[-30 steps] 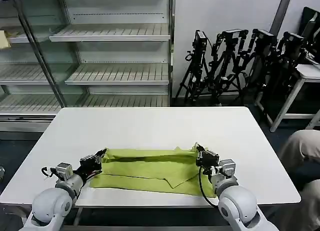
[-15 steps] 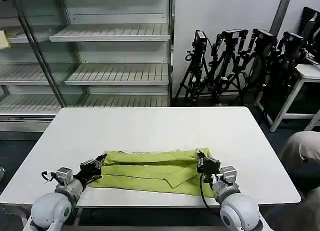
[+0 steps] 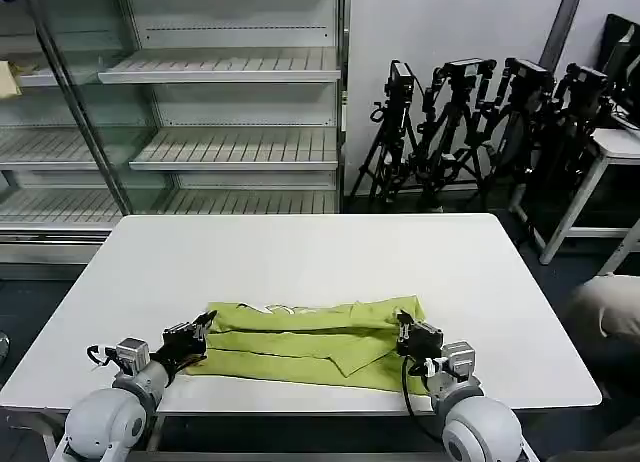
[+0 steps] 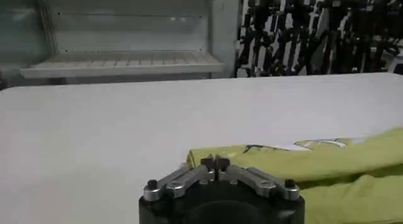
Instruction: Fold and organize the clothes.
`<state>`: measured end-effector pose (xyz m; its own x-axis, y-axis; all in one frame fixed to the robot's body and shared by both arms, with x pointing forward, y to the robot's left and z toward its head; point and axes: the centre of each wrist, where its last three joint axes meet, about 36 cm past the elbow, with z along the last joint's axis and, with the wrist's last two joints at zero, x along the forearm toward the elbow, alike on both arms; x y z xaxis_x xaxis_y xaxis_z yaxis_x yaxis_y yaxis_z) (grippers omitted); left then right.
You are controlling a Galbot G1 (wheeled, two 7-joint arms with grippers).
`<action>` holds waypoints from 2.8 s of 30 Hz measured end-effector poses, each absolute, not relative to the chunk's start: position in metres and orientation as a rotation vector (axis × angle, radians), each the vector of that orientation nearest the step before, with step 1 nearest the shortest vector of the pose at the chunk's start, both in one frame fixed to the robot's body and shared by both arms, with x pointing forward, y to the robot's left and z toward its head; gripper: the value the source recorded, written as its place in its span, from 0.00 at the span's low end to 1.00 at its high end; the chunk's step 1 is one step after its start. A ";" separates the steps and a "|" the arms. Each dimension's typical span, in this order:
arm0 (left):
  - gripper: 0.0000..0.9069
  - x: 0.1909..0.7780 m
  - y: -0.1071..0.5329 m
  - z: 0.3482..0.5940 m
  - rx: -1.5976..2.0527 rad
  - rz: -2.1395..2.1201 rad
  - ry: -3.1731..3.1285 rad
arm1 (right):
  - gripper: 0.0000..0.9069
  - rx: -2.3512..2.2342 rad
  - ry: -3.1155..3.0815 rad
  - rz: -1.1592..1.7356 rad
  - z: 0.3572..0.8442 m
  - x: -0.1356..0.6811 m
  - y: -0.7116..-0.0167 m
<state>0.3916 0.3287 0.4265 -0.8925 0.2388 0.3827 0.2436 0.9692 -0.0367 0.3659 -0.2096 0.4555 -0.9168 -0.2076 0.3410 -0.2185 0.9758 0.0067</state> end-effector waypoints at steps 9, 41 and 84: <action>0.04 0.392 0.328 0.426 -0.326 -0.038 -2.724 | 0.00 0.301 -2.758 0.053 0.444 0.362 -0.208; 0.02 0.360 0.292 0.423 -0.088 0.199 -2.671 | 1.00 0.279 -2.807 0.052 0.459 0.330 -0.213; 0.02 0.385 0.419 0.497 0.229 -0.377 -2.783 | 1.00 0.277 -2.824 0.046 0.447 0.336 -0.207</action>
